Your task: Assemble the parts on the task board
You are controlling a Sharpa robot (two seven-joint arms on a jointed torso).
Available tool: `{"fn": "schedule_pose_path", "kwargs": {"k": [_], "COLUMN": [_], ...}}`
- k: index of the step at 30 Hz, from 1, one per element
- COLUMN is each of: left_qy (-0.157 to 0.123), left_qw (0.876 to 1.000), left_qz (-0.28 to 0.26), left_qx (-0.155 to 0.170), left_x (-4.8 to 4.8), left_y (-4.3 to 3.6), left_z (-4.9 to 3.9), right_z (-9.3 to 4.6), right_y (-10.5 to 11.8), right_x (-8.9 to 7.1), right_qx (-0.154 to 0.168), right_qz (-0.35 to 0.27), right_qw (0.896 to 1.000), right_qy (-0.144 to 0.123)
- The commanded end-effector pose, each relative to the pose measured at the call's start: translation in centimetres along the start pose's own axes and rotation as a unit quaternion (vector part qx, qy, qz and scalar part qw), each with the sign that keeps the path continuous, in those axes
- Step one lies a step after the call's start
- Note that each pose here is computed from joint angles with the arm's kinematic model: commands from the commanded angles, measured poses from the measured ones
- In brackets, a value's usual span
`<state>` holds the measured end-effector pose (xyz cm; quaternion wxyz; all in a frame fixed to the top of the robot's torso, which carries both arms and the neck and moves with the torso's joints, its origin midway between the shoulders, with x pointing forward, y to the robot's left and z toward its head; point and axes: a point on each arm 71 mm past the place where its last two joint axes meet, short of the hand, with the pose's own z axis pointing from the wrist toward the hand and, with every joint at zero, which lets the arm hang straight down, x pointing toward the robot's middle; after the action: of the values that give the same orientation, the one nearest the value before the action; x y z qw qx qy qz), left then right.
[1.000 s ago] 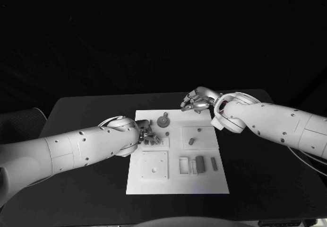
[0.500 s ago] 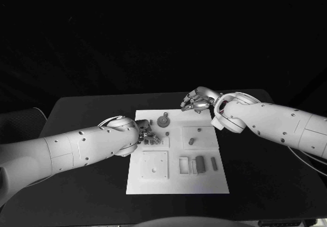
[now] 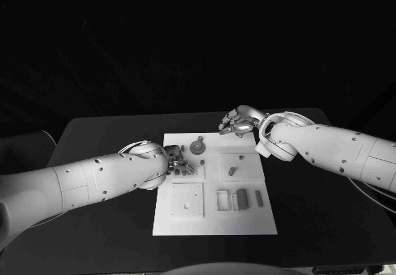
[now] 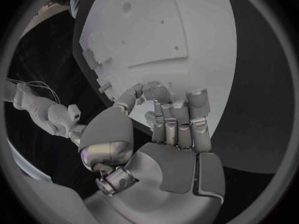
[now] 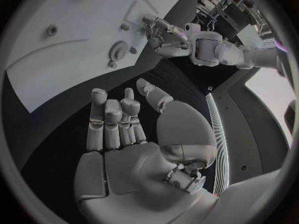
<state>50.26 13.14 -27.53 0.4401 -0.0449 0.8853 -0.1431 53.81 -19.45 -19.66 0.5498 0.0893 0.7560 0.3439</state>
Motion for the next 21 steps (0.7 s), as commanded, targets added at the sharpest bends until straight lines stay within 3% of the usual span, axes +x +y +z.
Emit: {"fn": "schedule_pose_path", "kwargs": {"k": [1,21], "left_qy": [-0.002,-0.005], "left_qw": [1.0,1.0], "left_qz": [-0.015,-0.023], "left_qx": [0.009,0.009], "left_x": [0.03,-0.02], "left_y": [-0.27,-0.27], "left_z": [-0.03,-0.03], "right_z": [0.01,0.03], "right_y": [0.08,0.08], "right_x": [0.1,0.1], "right_qx": [-0.005,-0.005], "right_qz": [-0.001,-0.001], "right_qw": [1.0,1.0], "right_qy": [0.006,0.006]}}
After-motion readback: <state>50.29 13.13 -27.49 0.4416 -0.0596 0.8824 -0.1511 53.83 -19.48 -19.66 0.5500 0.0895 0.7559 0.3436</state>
